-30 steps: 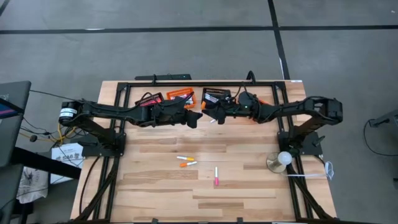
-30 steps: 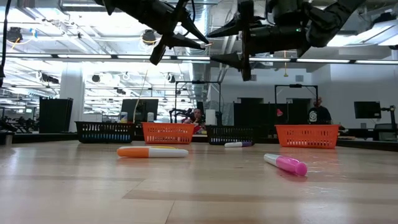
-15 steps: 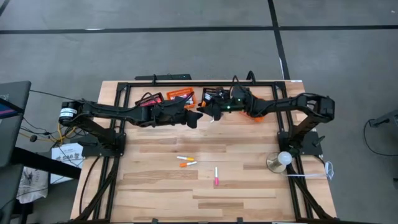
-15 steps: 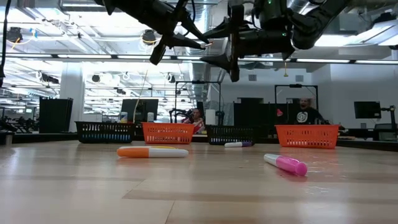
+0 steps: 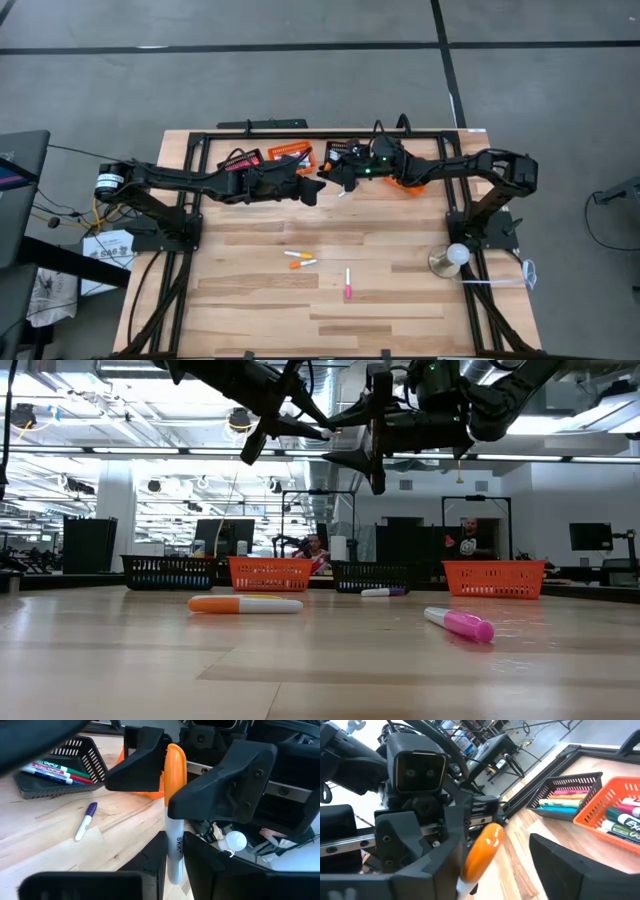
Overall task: Pick & Place Markers
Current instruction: Put the orange small highlighter pen into the left orange bin
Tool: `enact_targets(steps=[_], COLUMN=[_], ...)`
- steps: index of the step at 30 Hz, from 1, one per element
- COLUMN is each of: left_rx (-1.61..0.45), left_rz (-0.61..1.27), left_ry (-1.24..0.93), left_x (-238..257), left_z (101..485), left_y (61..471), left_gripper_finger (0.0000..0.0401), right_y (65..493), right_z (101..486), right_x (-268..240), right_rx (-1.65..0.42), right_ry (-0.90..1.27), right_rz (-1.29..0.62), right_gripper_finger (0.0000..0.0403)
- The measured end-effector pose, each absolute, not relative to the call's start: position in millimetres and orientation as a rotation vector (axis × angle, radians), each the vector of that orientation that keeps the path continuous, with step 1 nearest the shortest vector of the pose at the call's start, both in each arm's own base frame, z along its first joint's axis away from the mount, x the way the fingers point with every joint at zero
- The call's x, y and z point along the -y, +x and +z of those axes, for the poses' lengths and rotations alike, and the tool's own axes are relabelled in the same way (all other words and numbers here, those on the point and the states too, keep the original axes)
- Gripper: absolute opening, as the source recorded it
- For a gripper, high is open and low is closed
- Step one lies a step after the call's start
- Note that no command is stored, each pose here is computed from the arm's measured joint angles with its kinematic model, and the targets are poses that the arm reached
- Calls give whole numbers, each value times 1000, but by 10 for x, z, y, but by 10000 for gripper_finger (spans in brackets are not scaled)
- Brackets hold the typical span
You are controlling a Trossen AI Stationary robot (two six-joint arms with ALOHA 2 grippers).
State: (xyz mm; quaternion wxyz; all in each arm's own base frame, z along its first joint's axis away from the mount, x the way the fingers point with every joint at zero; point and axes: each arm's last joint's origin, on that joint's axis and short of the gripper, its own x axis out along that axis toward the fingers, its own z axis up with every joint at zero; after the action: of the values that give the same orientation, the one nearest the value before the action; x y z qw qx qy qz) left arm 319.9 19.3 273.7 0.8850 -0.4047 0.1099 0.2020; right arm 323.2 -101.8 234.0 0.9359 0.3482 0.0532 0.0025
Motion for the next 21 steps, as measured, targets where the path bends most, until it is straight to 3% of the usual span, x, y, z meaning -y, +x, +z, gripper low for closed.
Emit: enact_targets(steps=[16, 21], left_rx=[-233, -220], left_rz=[435, 433], left_ry=[-837, -842], left_x=[-198, -199], left_z=[2726, 2737], left_y=[3196, 3199], left_gripper_finger=[63, 62], right_y=[3233, 3233], right_z=[2383, 2376], right_x=[1013, 1017], right_rx=[-76, -74], right_ry=[673, 666], right_rz=[23, 20], right_gripper_finger=[26, 24])
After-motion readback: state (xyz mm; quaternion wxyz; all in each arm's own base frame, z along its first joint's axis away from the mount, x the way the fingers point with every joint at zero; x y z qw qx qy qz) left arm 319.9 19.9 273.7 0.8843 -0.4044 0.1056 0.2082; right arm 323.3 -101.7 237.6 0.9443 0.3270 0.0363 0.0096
